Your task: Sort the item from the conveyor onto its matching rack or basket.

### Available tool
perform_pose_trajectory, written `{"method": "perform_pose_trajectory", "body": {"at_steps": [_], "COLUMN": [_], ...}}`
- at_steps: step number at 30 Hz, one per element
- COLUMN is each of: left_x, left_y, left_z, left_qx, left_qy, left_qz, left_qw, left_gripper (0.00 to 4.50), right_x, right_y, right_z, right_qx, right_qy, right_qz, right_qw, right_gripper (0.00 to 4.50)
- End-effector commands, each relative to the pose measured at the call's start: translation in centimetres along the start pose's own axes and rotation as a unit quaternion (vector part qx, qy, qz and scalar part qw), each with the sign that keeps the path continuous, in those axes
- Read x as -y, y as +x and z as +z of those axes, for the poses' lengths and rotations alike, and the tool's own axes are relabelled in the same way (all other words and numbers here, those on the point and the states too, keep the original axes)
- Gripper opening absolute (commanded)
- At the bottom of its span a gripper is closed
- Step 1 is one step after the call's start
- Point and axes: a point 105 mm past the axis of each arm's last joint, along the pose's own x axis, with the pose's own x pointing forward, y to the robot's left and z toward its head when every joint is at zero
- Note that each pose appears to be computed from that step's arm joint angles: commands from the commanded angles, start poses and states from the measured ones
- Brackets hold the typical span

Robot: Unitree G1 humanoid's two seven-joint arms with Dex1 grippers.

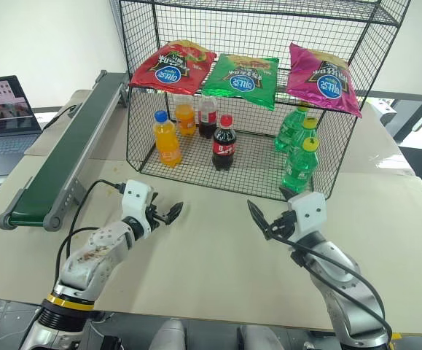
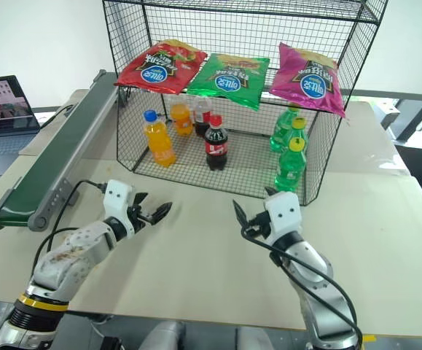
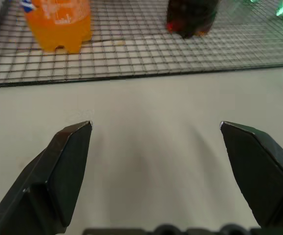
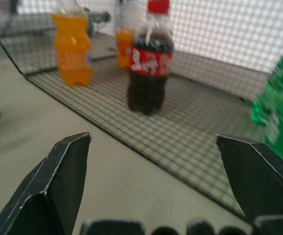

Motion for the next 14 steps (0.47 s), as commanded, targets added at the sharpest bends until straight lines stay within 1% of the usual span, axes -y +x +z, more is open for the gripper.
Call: {"method": "perform_pose_trajectory", "body": {"at_steps": [1,3,7,12,14], "left_x": [-1.1,-0.7,-0.3,0.0,0.5], "left_y": [0.3,0.6,0.8,1.1,1.2], "left_z": [-0.1,-0.1,-0.2,-0.6,-0.8], "left_qx": [0.038,0.042,0.048,0.045,0.037], "left_qy": [0.062,0.044,0.047,0.042,0.013], "left_qz": [0.045,0.024,0.004,-0.010,-0.030], "left_qw": [0.996,0.998,0.998,0.998,0.999], "left_gripper": [4.46,4.46,4.46,4.46,4.46], "right_x": [0.4,0.7,1.6,1.9,1.8], "right_y": [-0.9,-1.2,-1.5,-1.7,-1.7], "right_z": [-1.0,-1.4,-2.1,-2.5,-2.4], "right_qx": [-0.001,-0.004,-0.007,-0.002,0.002], "right_qy": [0.007,0.006,0.006,-0.001,0.000], "right_qz": [-0.043,-0.058,-0.084,-0.087,-0.086], "right_qw": [0.999,0.998,0.996,0.996,0.996], "right_gripper": [4.50,4.50,4.50,4.50,4.50]}}
